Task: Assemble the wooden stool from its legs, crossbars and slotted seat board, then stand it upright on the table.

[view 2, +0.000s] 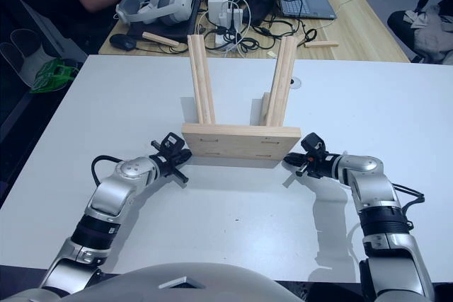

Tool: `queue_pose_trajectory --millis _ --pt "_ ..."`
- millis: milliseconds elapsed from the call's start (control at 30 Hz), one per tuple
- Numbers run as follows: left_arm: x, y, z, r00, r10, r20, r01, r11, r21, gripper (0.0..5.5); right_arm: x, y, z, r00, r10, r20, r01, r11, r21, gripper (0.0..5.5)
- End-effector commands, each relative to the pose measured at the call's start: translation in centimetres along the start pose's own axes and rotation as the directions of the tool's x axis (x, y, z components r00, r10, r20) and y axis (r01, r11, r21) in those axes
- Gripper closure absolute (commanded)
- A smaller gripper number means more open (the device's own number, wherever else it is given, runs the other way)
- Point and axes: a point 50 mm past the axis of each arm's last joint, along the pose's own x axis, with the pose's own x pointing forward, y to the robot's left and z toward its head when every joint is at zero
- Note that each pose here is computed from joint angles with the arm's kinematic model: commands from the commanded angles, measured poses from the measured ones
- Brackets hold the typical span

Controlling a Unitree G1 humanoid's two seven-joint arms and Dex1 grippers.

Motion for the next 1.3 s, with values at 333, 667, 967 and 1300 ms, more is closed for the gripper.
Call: queue_pose_trajectory --millis 333,667,967,1300 --pt "0.1 0.0 0.1 1.000 -0.006 -0.009 0.006 1.000 0.001 5.50 0.9 0.2 0.6 0.999 -0.003 0.045 0.005 0.999 -0.033 5.46" --pt "0.1 -0.1 0.2 1.000 -0.015 0.004 0.015 1.000 -0.009 5.50 0.7 0.3 0.7 0.998 0.003 0.070 -0.002 1.000 -0.015 5.46" --pt "0.0 -0.8 0.5 0.996 -0.077 0.046 0.079 0.996 -0.042 5.50 0.5 0.7 0.8 0.997 0.041 0.070 -0.040 0.999 -0.020 5.46" --pt "-0.4 -1.7 1.3 0.980 -0.159 0.122 0.168 0.984 -0.065 5.50 -0.1 1.6 0.9 0.990 0.124 0.067 -0.123 0.992 -0.008 5.46"
